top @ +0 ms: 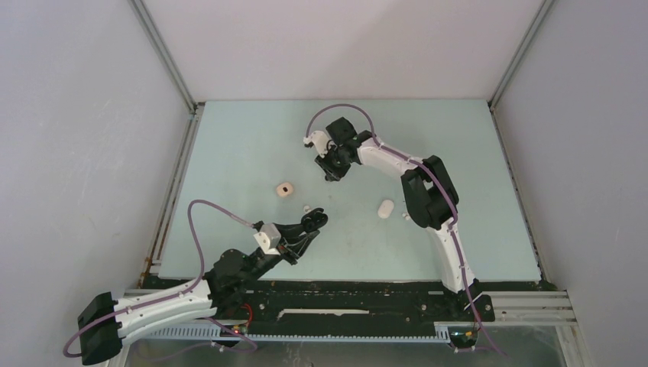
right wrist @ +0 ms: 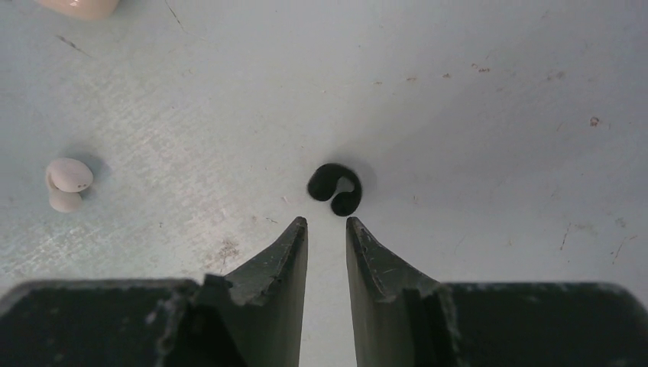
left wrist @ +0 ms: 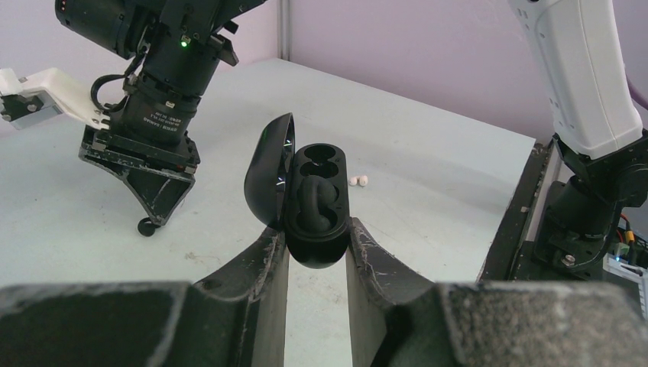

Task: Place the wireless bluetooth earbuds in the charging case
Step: Pick up the earbud from the center of the board.

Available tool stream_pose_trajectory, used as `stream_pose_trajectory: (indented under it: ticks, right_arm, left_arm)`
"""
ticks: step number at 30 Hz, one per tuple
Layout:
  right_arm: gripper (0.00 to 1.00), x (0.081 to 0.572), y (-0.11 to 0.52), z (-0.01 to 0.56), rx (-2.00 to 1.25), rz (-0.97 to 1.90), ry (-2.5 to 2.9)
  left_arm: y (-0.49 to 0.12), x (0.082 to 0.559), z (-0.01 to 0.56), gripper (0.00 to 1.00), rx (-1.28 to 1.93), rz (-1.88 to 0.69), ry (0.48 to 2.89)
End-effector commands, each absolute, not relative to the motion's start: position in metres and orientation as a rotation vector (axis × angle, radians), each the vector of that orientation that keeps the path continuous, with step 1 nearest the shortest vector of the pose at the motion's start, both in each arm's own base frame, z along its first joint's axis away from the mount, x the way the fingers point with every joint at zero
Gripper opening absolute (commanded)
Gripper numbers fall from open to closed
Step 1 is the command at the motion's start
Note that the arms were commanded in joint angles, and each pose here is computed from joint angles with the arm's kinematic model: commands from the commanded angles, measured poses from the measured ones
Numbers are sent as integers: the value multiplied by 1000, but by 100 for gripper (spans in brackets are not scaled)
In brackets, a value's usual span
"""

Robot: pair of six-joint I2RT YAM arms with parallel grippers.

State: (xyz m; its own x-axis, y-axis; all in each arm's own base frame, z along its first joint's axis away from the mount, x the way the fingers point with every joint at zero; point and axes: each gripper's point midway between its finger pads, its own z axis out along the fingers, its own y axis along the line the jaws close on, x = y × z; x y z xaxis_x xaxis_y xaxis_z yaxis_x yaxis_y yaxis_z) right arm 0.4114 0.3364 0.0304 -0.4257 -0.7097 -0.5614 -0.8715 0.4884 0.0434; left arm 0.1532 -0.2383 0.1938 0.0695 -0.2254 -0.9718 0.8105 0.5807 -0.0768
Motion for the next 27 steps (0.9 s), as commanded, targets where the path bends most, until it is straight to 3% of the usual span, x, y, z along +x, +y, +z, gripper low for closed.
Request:
stream_pose_trajectory:
  ticks: [1, 6, 13, 27]
  right_arm:
    - [26, 422, 353, 63, -1337, 503, 2136]
    - [18, 413, 361, 65, -1384, 566, 2102]
    - [16, 432, 361, 79, -1360, 522, 2055]
    - [16, 452, 356, 46, -1429, 457, 2089]
  left_arm:
    - [-231, 147, 138, 0, 647, -814, 1342]
    - [-231, 147, 138, 0, 647, -814, 1342]
    - [-231, 147, 138, 0, 644, -813, 1343]
    - [-232, 148, 137, 0, 647, -807, 1351]
